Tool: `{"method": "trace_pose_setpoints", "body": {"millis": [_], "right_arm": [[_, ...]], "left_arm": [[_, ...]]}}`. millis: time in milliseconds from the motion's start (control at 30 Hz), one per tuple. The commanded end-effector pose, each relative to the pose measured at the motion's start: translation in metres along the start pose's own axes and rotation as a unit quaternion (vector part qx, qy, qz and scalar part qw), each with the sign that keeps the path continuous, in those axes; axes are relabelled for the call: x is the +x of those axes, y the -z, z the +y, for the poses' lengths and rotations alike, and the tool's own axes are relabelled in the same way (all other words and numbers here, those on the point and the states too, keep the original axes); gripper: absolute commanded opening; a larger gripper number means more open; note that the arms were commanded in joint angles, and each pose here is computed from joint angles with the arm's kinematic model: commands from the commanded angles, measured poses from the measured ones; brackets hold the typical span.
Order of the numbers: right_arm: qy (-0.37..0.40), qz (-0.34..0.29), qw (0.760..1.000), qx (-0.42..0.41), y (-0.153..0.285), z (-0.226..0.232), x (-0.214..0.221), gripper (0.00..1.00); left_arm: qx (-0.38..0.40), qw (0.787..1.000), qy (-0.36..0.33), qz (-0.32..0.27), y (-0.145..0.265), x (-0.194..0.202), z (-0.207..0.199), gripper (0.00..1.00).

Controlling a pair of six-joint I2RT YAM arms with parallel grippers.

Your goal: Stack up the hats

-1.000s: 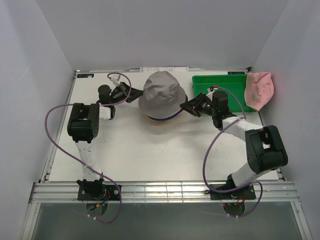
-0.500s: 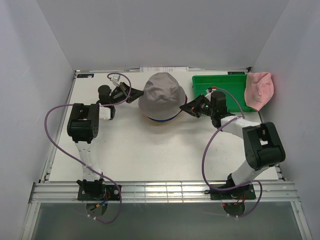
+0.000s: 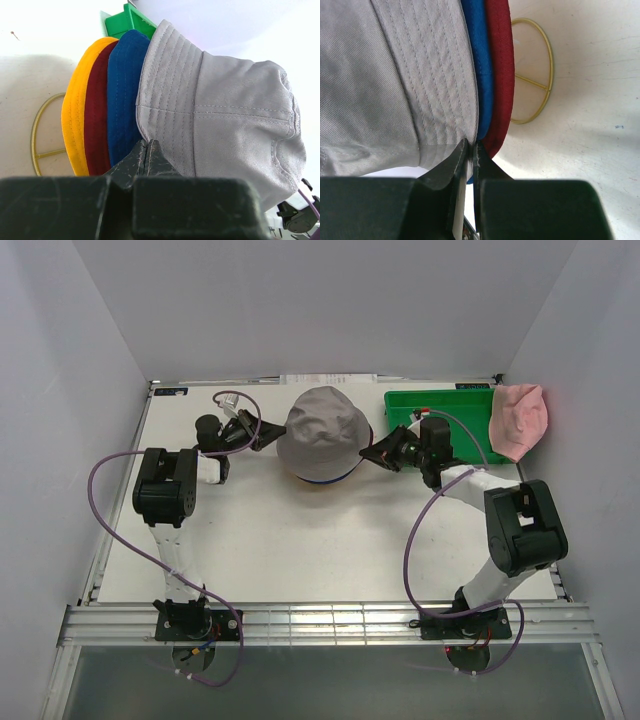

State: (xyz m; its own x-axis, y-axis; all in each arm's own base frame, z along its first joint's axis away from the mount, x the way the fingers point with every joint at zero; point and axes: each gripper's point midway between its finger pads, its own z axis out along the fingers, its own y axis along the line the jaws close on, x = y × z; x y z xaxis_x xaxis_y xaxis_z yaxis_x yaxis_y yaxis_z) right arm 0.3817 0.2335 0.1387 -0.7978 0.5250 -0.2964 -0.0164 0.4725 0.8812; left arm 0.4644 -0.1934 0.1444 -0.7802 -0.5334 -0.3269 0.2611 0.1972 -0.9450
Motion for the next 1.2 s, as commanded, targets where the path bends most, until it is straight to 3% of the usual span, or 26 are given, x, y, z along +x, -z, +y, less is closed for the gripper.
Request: {"method": "trace_pose_setpoints", "body": {"millis": [0,1167], "right_arm": [[-0.002,0.015,0.998,0.055,-0.002,-0.032,0.004,0.08],[0.019,0.032,0.997,0.074,-0.007,-0.040,-0.005,0.08]], "left_arm": [[-0.036,0.999,0.015,0.006,0.012,0.007,0.024,0.00],[-0.108,0.994,0.010,0.027,0.018,0.016,0.059,0.00]]}}
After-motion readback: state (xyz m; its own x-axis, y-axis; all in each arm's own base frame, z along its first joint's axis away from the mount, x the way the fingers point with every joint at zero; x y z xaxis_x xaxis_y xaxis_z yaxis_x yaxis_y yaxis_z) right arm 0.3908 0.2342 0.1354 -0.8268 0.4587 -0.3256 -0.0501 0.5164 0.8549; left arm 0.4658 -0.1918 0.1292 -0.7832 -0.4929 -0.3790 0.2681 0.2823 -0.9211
